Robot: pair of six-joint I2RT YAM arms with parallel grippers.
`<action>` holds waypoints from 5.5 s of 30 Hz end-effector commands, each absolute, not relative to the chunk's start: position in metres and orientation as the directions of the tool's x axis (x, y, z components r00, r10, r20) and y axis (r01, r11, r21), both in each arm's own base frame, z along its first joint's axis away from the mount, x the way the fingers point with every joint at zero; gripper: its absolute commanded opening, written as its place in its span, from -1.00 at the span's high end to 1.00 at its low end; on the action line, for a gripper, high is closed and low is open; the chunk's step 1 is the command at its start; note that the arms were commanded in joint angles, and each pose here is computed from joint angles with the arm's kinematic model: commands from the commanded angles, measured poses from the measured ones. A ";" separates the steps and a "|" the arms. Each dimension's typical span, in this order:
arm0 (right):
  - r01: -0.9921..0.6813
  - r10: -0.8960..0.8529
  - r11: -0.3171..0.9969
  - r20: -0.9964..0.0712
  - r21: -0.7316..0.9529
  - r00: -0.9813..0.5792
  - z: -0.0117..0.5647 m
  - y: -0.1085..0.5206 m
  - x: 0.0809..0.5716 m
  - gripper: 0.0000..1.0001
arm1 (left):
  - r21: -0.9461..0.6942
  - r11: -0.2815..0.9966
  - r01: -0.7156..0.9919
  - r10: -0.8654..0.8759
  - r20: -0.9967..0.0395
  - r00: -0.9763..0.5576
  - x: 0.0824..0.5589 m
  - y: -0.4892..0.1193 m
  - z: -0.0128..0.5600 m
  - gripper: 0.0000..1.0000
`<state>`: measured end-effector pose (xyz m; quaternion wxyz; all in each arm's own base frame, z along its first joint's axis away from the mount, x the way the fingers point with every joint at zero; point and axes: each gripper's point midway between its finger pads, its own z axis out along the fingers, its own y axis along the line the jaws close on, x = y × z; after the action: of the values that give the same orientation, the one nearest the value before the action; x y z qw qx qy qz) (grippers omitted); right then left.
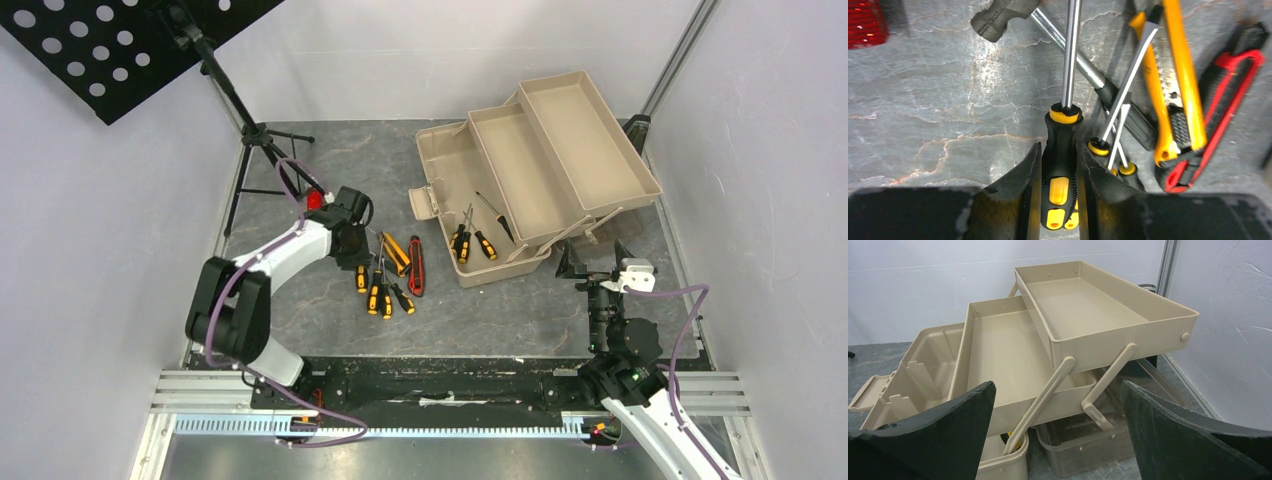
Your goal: Pack the tool kit
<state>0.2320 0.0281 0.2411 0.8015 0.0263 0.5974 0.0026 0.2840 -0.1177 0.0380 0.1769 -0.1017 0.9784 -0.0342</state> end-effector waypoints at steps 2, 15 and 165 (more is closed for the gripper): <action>0.032 0.052 0.997 -0.948 0.065 0.315 0.248 0.026 0.230 -0.96 | -0.247 0.950 -0.193 -0.286 -0.430 -0.856 0.297 -0.131 0.089 0.80; 0.029 0.054 0.997 -0.947 0.066 0.316 0.248 0.027 0.230 -0.96 | -0.564 0.826 0.011 -0.325 -0.491 -0.808 0.315 -0.211 0.180 0.81; 0.049 0.070 0.995 -0.936 0.092 0.344 0.252 0.020 0.226 -0.96 | -0.752 0.649 0.113 -0.397 -0.462 -0.793 0.310 -0.321 0.231 0.86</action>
<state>0.2326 0.0254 0.2366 0.7988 0.0322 0.6007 -0.0041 0.2903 -0.3098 0.2021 0.2715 -0.0447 0.8782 -0.3911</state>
